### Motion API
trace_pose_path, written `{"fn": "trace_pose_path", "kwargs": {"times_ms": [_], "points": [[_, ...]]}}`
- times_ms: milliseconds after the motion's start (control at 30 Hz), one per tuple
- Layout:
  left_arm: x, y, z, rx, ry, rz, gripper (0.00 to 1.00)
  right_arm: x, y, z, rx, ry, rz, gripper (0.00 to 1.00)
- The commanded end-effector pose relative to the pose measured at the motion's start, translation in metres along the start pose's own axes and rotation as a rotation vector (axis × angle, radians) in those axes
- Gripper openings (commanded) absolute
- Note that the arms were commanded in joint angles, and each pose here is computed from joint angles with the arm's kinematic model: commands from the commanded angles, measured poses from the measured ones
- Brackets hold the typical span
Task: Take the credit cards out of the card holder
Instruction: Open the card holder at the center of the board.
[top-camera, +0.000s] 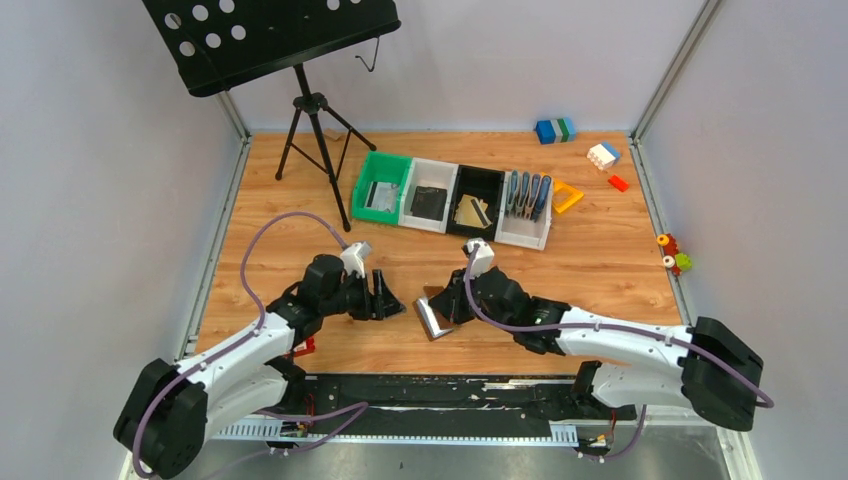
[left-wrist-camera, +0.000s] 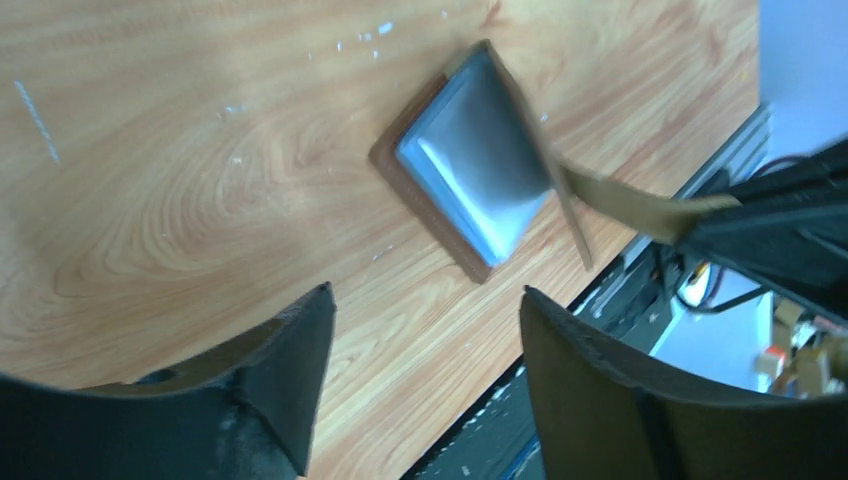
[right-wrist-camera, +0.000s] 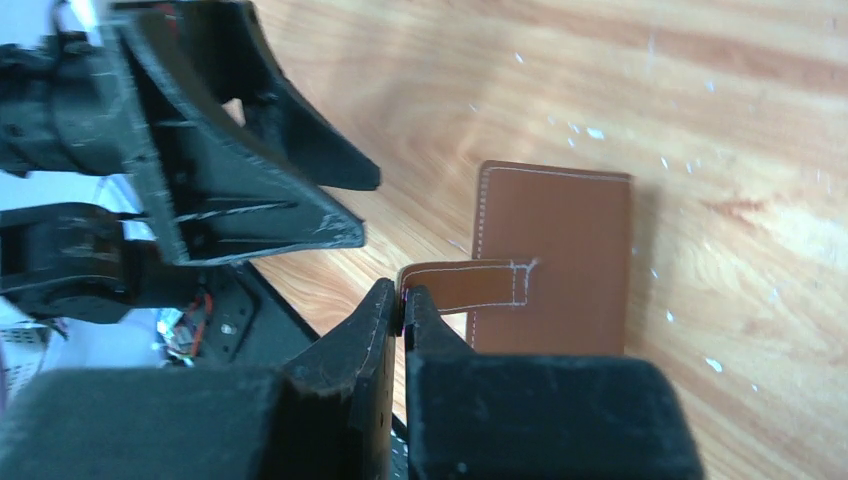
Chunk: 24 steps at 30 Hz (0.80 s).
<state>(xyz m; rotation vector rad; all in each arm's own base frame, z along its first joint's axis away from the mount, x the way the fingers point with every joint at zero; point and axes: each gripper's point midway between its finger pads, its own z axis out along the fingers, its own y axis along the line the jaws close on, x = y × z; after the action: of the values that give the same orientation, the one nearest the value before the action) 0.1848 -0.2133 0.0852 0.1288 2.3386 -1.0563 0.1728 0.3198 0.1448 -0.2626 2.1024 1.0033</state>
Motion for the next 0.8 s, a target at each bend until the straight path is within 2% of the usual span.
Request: {"fn": "trace_pose_path", "kwargs": {"times_ms": [0, 67, 200, 400, 533, 667, 767], "points": [[-0.001, -0.010, 0.009, 0.091, -0.035, 0.135, 0.78, 0.017, -0.010, 0.012, 0.036, 0.028, 0.080, 0.00], [0.001, -0.007, 0.011, 0.094, -0.028, 0.168, 0.83, 0.025, -0.017, 0.017, 0.068, 0.050, 0.087, 0.00], [0.004, -0.005, 0.021, 0.109, 0.005, 0.207, 0.84, 0.026, -0.025, 0.021, 0.112, 0.053, 0.090, 0.00], [-0.002, -0.011, 0.039, 0.160, 0.015, 0.185, 0.76, 0.001, -0.041, 0.002, 0.243, -0.010, 0.033, 0.00], [-0.023, -0.024, 0.048, 0.167, -0.021, 0.187, 0.73, -0.018, -0.057, -0.021, 0.337, -0.086, 0.047, 0.00], [-0.037, -0.022, 0.058, 0.139, -0.059, 0.228, 0.69, -0.027, -0.092, -0.043, 0.449, -0.174, 0.084, 0.00], [-0.034, -0.017, 0.060, 0.142, -0.081, 0.228, 0.67, -0.021, -0.126, -0.060, 0.568, -0.162, 0.092, 0.00]]}}
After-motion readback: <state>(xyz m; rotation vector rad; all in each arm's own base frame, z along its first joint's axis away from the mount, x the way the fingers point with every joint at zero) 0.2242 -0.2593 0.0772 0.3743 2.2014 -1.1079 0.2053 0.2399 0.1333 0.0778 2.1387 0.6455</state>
